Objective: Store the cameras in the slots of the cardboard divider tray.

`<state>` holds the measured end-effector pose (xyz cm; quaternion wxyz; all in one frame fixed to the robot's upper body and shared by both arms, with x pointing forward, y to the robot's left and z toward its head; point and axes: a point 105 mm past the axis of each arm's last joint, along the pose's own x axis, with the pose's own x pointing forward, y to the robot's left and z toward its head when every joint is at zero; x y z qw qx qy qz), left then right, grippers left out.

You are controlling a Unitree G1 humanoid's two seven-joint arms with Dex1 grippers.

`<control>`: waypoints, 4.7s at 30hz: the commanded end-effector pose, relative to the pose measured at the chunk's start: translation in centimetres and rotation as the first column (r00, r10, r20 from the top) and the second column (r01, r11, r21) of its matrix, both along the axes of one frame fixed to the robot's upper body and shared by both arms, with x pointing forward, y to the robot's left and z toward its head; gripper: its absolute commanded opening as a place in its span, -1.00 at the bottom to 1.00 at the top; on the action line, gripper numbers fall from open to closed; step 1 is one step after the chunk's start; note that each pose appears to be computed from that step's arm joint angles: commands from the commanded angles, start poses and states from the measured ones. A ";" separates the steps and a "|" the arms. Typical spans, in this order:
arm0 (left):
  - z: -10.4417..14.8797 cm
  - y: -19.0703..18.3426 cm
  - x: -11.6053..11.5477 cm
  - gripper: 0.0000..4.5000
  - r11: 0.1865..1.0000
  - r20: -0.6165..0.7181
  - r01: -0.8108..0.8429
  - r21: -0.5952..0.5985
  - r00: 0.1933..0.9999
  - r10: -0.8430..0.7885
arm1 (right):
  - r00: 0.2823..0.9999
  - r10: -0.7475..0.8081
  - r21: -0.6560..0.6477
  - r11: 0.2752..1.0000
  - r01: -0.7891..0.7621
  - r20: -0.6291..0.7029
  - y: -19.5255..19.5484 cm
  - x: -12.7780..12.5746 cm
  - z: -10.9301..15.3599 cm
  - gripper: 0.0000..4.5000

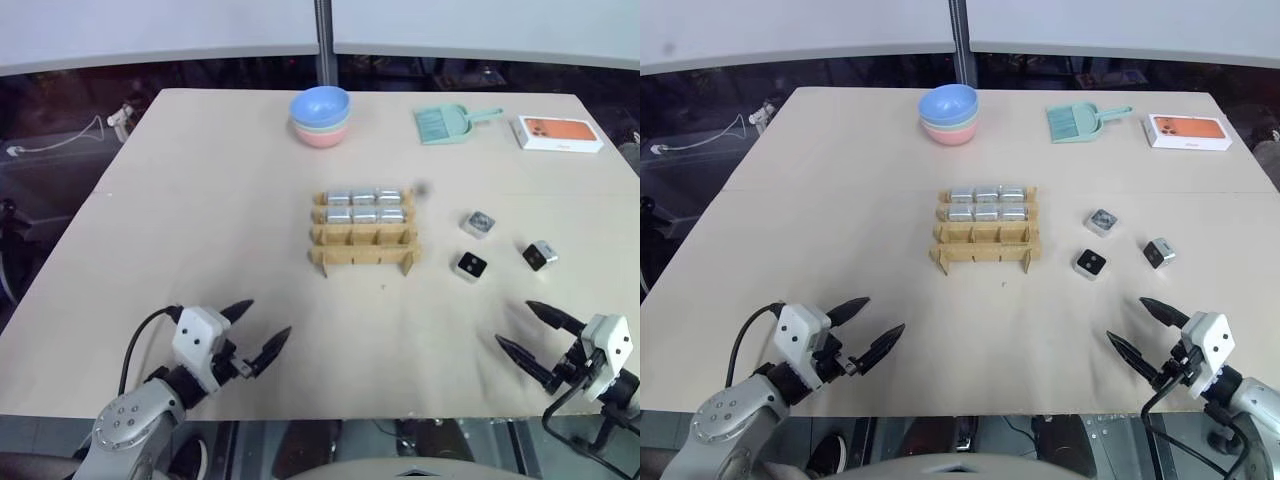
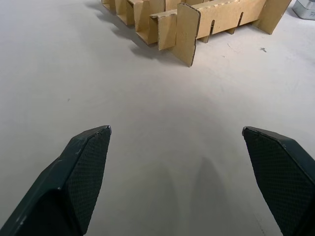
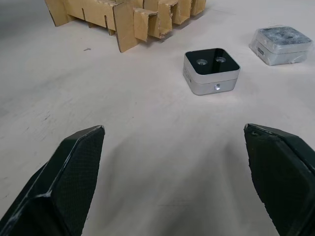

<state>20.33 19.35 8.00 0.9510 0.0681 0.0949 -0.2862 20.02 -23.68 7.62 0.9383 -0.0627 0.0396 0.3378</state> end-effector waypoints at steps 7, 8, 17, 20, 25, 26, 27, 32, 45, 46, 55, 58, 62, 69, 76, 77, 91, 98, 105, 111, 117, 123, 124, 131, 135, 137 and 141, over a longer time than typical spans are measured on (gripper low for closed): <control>1.0 -0.8 -0.2 0.97 0.999 0.037 0.048 -0.010 0.998 -0.047 | 0.999 -0.019 -0.007 1.000 0.019 0.040 -0.3 -0.3 0.6 1.00; 1.1 -0.8 -0.2 0.97 0.999 0.037 0.050 -0.014 0.998 -0.049 | 0.999 -0.021 -0.007 1.000 0.021 0.036 -0.3 -0.3 0.5 1.00; 1.1 -0.9 -0.3 0.97 0.998 0.037 0.064 -0.018 0.997 -0.063 | 0.998 -0.034 -0.002 0.999 0.034 0.048 -0.6 -0.3 0.1 1.00; 1.1 -0.9 -0.3 0.97 0.998 0.037 0.067 -0.017 0.997 -0.066 | 0.998 -0.037 -0.003 0.999 0.037 0.049 -0.7 -0.3 -0.1 1.00; 1.4 -1.8 -0.7 0.97 0.989 0.007 0.132 -0.060 0.991 -0.132 | 0.995 -0.082 -0.005 0.997 0.082 0.050 -1.4 0.1 -0.2 1.00; 2.1 -2.6 -1.3 0.97 0.973 0.011 0.214 -0.081 0.977 -0.214 | 0.991 -0.114 -0.024 0.993 0.116 0.070 -1.9 0.5 0.0 1.00; 3.0 -3.2 -1.6 0.97 0.956 0.021 0.285 -0.066 0.958 -0.284 | 0.983 -0.156 -0.059 0.985 0.162 0.097 -2.7 1.0 0.1 1.00; 7.4 -4.6 -0.3 0.97 0.891 0.086 0.453 0.033 0.887 -0.454 | 0.902 -0.423 0.001 0.905 0.425 0.090 -6.0 3.3 0.2 1.00; 12.2 -5.1 1.9 0.97 0.802 0.081 0.569 0.183 0.804 -0.589 | 0.866 -0.497 0.104 0.866 0.490 0.058 -5.1 8.6 2.3 1.00; 12.0 -5.2 1.8 0.97 0.795 0.070 0.577 0.187 0.799 -0.597 | 0.871 -0.487 0.101 0.871 0.480 0.060 -4.9 8.8 2.4 1.00; 12.5 -5.0 2.0 1.00 0.798 0.085 0.572 0.188 0.800 -0.594 | 0.896 -0.440 0.100 0.895 0.434 0.050 -4.7 9.4 3.0 0.64; 12.5 -5.1 1.8 1.00 0.796 0.083 0.578 0.182 0.797 -0.598 | 0.896 -0.441 0.090 0.896 0.435 0.060 -5.0 9.5 3.2 -0.03; 12.3 -5.0 1.5 1.00 0.793 0.078 0.587 0.165 0.793 -0.604 | 0.898 -0.435 0.077 0.899 0.431 0.063 -5.0 9.5 3.2 -0.70; 12.1 -4.6 1.6 1.00 0.796 0.069 0.581 0.170 0.798 -0.598 | 0.901 -0.427 0.051 0.904 0.424 0.079 -5.0 9.6 3.5 -0.70; 12.2 -4.1 1.8 1.00 0.797 0.068 0.575 0.186 0.802 -0.594 | 0.941 -0.288 0.070 0.958 0.279 0.178 -2.3 10.7 8.4 -0.70; 12.2 -4.1 1.8 1.00 0.797 0.067 0.574 0.187 0.802 -0.594 | 0.959 -0.216 0.075 0.976 0.206 0.183 -1.0 10.6 9.2 -0.70; 12.3 1.4 2.7 1.00 0.873 0.008 0.437 0.216 0.893 -0.449 | 0.775 0.603 -0.068 0.795 -0.602 0.188 17.8 11.6 16.4 -0.70; 11.6 4.4 2.0 1.00 0.904 -0.015 0.347 0.248 0.935 -0.354 | 0.661 0.744 -0.171 0.667 -0.725 0.101 21.5 12.4 12.9 -0.70; 12.6 5.4 1.4 1.00 0.925 0.032 0.288 0.248 0.952 -0.305 | 0.634 0.762 -0.203 0.647 -0.735 0.133 24.0 13.7 12.1 -0.70; 14.1 5.7 1.2 1.00 0.931 0.091 0.290 0.220 0.945 -0.315 | 0.632 0.760 -0.203 0.649 -0.733 0.147 25.1 14.7 11.9 -0.70; 13.5 5.9 0.9 1.00 0.926 0.050 0.305 0.222 0.945 -0.324 | 0.629 0.765 -0.250 0.642 -0.725 0.141 25.7 15.3 10.8 -0.70; 13.0 5.6 0.7 1.00 0.924 0.035 0.322 0.206 0.941 -0.336 | 0.626 0.772 -0.249 0.630 -0.735 0.105 25.2 15.7 10.3 -0.70; 13.0 5.6 0.7 1.00 0.924 0.035 0.321 0.207 0.941 -0.335 | 0.620 0.779 -0.238 0.622 -0.746 0.093 25.2 15.6 10.2 -0.70; 12.9 5.7 1.0 1.00 0.923 0.038 0.318 0.217 0.942 -0.334 | 0.614 0.789 -0.207 0.605 -0.768 0.030 25.7 15.4 9.0 -0.70; 12.9 5.5 1.0 1.00 0.923 0.042 0.320 0.214 0.941 -0.336 | 0.644 0.754 -0.240 0.654 -0.717 0.129 26.1 16.3 10.3 -0.09; 12.9 5.4 1.1 1.00 0.923 0.042 0.321 0.212 0.941 -0.337 | 0.656 0.741 -0.243 0.669 -0.703 0.144 26.0 16.7 10.5 0.39; 12.9 5.2 1.1 1.00 0.920 0.040 0.333 0.207 0.937 -0.348 | 0.690 0.693 -0.224 0.720 -0.656 0.207 25.4 17.5 11.8 0.96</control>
